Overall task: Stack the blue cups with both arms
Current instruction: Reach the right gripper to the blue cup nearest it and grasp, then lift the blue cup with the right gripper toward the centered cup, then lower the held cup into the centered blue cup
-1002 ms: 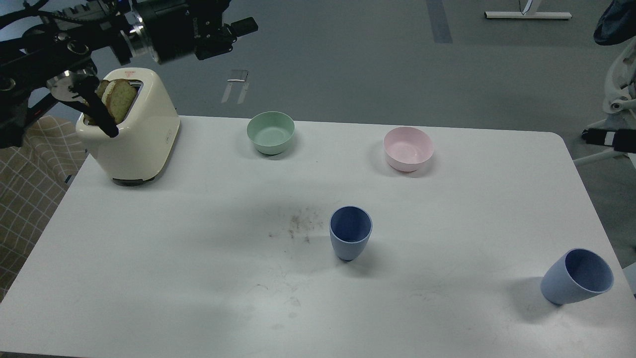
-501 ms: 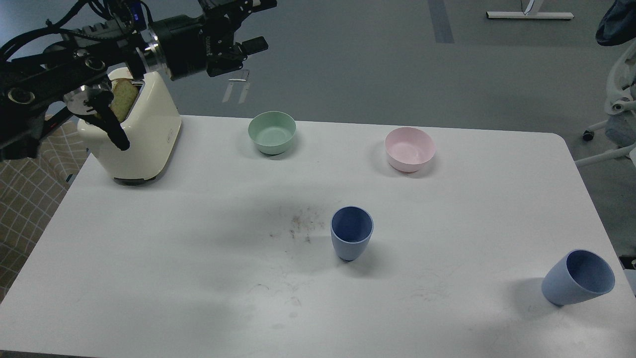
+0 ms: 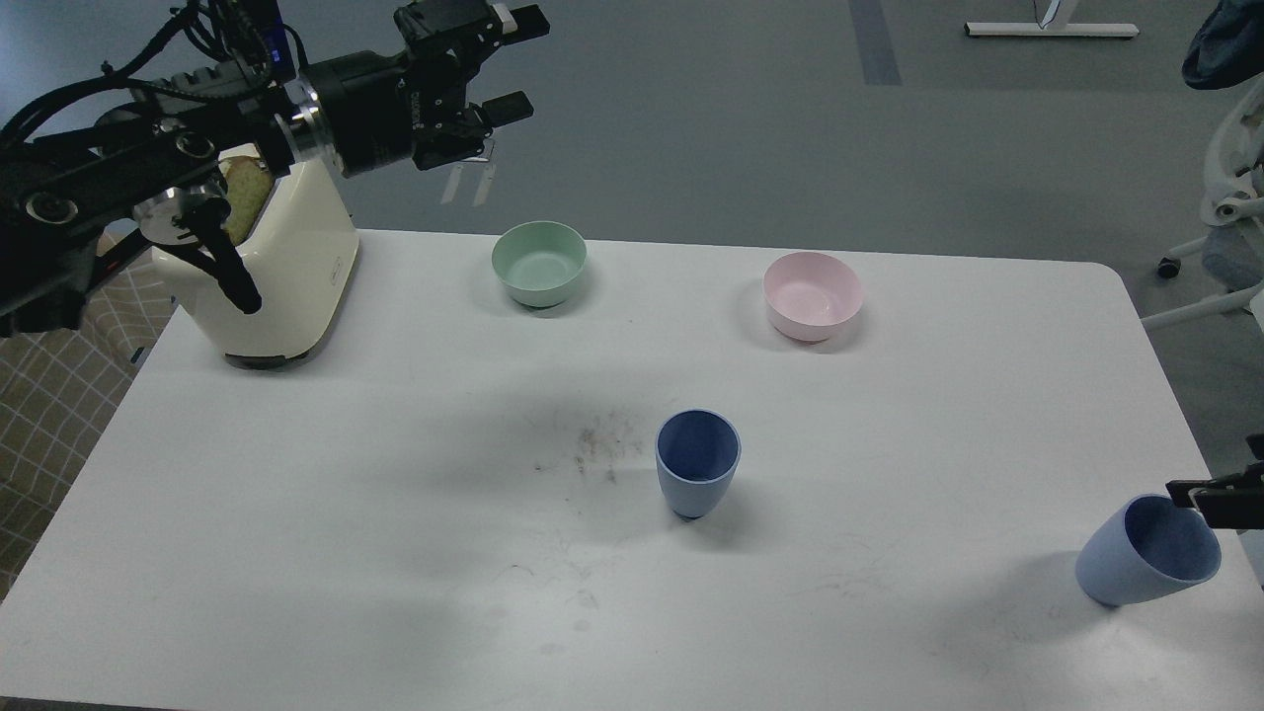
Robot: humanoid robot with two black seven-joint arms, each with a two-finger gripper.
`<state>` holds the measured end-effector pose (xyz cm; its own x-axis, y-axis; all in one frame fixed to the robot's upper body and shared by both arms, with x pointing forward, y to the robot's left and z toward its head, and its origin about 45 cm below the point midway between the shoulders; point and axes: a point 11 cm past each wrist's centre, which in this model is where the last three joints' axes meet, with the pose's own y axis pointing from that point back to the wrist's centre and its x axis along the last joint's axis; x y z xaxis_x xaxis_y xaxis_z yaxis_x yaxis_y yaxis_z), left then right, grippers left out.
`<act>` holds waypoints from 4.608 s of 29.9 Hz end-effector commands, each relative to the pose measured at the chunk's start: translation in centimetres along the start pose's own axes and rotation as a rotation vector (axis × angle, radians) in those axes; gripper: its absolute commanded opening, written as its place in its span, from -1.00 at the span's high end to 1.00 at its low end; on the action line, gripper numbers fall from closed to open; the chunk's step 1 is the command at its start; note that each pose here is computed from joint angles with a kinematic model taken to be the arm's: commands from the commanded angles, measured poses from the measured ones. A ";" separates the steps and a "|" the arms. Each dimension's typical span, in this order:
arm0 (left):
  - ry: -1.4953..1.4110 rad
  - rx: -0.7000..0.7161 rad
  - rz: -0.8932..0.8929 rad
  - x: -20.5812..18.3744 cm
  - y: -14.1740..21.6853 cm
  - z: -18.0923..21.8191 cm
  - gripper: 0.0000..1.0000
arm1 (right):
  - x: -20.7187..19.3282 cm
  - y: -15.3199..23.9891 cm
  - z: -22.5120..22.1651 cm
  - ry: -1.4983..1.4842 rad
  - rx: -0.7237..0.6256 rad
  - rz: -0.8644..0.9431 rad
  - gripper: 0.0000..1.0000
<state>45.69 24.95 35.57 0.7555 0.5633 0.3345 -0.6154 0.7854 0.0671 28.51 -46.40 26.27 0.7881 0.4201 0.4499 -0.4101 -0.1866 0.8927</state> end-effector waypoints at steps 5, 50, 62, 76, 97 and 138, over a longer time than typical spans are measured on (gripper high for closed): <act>0.002 0.002 -0.002 -0.1 0.0 -0.1 -0.95 | -0.1 -0.5 -0.4 -0.003 0.015 -0.006 -1.00; 0.022 0.019 -0.004 -0.6 0.3 -1.4 -0.95 | -3.3 -5.4 -1.6 0.030 0.056 -0.127 1.00; 0.021 0.017 -0.005 -0.6 0.2 -1.3 -0.95 | -0.1 -4.2 -1.8 0.069 0.053 -0.053 1.00; 0.029 0.004 -0.031 -1.5 -0.9 -1.1 -0.95 | 10.4 1.5 -4.2 0.254 0.036 0.195 1.00; 0.025 0.009 -0.021 -1.2 -0.7 -1.2 -0.95 | 22.7 -1.8 -19.8 0.696 0.262 0.267 1.00; 0.025 0.018 -0.010 -0.8 0.0 -1.5 -0.95 | 23.1 -7.0 -28.3 0.890 0.359 0.115 1.00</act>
<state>45.42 24.79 33.93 0.7671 0.5618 0.3098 -0.6112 0.7868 0.0865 36.52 -10.21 29.72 0.0551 0.8718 0.4867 -0.1813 -0.4706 0.8635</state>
